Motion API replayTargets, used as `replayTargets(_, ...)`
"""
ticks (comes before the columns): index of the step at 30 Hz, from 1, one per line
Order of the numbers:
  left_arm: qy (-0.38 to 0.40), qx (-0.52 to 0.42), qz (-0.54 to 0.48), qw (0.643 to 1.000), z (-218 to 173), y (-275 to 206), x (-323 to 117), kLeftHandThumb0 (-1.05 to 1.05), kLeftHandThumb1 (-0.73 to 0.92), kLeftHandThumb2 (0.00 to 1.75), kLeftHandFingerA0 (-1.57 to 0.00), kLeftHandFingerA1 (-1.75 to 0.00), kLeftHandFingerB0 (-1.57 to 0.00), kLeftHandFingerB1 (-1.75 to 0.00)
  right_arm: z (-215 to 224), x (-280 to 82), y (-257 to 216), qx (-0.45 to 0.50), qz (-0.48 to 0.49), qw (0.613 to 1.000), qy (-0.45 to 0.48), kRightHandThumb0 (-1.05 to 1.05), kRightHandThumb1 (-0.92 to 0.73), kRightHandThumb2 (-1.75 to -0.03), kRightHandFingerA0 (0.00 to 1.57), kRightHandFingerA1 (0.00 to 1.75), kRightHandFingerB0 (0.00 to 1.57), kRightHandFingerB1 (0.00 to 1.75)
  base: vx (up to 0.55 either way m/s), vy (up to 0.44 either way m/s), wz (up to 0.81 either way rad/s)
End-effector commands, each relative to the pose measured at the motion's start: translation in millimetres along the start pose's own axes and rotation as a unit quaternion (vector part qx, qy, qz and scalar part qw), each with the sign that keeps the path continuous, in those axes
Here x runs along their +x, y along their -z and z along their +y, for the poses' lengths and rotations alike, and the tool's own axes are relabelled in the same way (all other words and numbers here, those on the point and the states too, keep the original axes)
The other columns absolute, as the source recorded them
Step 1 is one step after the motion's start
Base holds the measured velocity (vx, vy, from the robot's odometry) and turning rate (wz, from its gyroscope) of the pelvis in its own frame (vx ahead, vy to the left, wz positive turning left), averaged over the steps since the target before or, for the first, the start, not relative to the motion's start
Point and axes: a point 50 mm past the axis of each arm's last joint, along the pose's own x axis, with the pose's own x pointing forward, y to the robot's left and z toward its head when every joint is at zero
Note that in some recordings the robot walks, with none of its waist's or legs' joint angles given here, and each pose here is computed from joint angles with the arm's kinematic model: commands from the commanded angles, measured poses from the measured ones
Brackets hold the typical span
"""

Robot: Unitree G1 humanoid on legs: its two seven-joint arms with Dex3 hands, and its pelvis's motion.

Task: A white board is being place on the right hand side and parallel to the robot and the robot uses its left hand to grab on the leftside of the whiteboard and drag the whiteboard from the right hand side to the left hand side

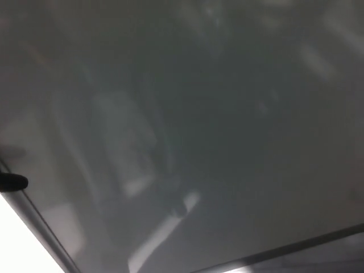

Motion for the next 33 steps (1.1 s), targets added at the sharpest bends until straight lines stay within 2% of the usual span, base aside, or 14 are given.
replayTargets(1,0.095,-0.057,0.031,0.993,0.4,5.7,-26.1,-0.03,0.72,0.61,-0.77,-0.93,-0.82,-0.68,-4.8,-1.8,-1.3,-0.011,-0.002,1.000,0.008,-0.53,-0.78,-0.82,0.78,0.99,0.26,0.66,0.00,0.000,0.00)
replayTargets(6,0.094,-0.049,0.035,0.994,1.8,10.9,-37.0,0.04,0.73,0.61,-0.76,-0.85,-0.78,-0.72,-4.8,-0.4,-2.6,-0.014,-0.003,1.000,0.007,-0.56,-0.80,-0.81,0.76,1.00,0.25,0.67,0.00,0.000,0.00)
replayTargets(7,0.089,-0.047,0.037,0.994,2.4,13.3,-42.0,0.01,0.73,0.63,-0.73,-0.91,-0.77,-0.75,-5.2,0.6,-3.9,-0.016,-0.004,1.000,0.007,-0.53,-0.64,-1.12,0.75,0.94,0.28,0.66,0.00,0.000,0.00)
replayTargets(10,0.087,-0.019,0.036,0.995,1.6,15.9,-50.6,0.07,0.69,0.62,-0.71,-0.99,-0.76,-0.77,-5.9,1.9,-5.8,-0.014,-0.007,1.000,0.008,-0.53,-0.77,-0.83,0.73,1.00,0.25,0.67,0.00,0.000,0.00)
replayTargets(13,0.082,-0.010,0.044,0.996,1.4,18.4,-56.5,0.03,0.77,0.67,-0.66,-0.99,-0.75,-0.81,-6.2,1.8,-5.9,-0.017,-0.006,1.000,0.008,-0.53,-0.80,-0.81,0.76,0.98,0.26,0.65,0.00,0.000,0.00)
replayTargets(14,0.072,-0.012,0.057,0.996,2.4,22.1,-64.3,0.05,0.80,0.68,-0.65,-1.03,-0.73,-0.84,-6.3,1.1,-5.5,-0.023,-0.004,1.000,0.009,-0.52,-0.65,-1.13,0.76,0.92,0.27,0.64,0.00,0.000,0.00)
replayTargets(26,0.086,0.043,0.080,0.992,3.7,21.4,-82.5,0.10,0.81,0.63,-0.66,-1.06,-0.69,-0.77,-4.6,0.3,-4.2,-0.020,-0.005,1.000,0.005,-0.55,-0.66,-1.13,0.75,0.93,0.26,0.64,0.00,0.000,0.00)
replayTargets(27,0.084,0.043,0.082,0.992,4.1,21.6,-83.3,0.09,0.81,0.63,-0.67,-1.02,-0.69,-0.75,-4.6,0.4,-3.8,-0.017,-0.003,1.000,0.005,-0.54,-0.80,-0.80,0.72,0.97,0.25,0.63,0.00,0.000,0.00)
replayTargets(28,0.077,0.030,0.086,0.993,5.0,22.9,-84.5,0.08,0.83,0.64,-0.66,-0.98,-0.65,-0.72,-4.6,0.6,-3.4,-0.015,-0.001,1.000,0.006,-0.55,-0.66,-1.12,0.76,0.92,0.27,0.64,0.00,0.000,0.00)
replayTargets(29,0.074,0.010,0.086,0.993,5.6,24.7,-85.2,0.08,0.83,0.64,-0.66,-0.98,-0.65,-0.72,-4.5,0.7,-3.4,-0.015,-0.001,1.000,0.007,-0.55,-0.66,-1.12,0.76,0.92,0.27,0.64,0.00,0.000,0.00)
replayTargets(30,0.057,0.004,0.098,0.994,7.1,27.2,-87.8,-0.09,0.54,0.94,-0.32,-0.59,-0.22,-0.52,-4.3,0.8,-3.5,-0.016,-0.001,1.000,0.007,-0.52,-0.65,-1.13,0.76,0.92,0.27,0.64,0.00,0.000,0.00)
replayTargets(31,0.053,-0.001,0.103,0.993,7.6,29.0,-89.6,-0.08,0.71,0.62,-0.13,-0.33,-0.07,-0.22,-4.2,0.9,-3.7,-0.018,-0.002,1.000,0.008,-0.52,-0.64,-1.13,0.76,0.92,0.27,0.64,0.00,0.000,0.00)
replayTargets(32,0.056,-0.006,0.103,0.993,7.4,30.1,-90.7,-0.08,0.71,0.62,-0.13,-0.33,-0.07,-0.22,-4.2,1.1,-3.9,-0.022,-0.002,1.000,0.009,-0.52,-0.64,-1.13,0.76,0.92,0.27,0.64,0.00,0.000,0.00)
replayTargets(33,0.053,-0.016,0.099,0.994,7.8,31.5,-91.7,-0.08,0.61,0.75,-0.09,-0.39,0.00,-0.13,-4.1,1.2,-3.8,-0.018,-0.002,1.000,0.009,-0.53,-0.79,-0.80,0.74,0.99,0.26,0.65,0.00,0.000,0.00)
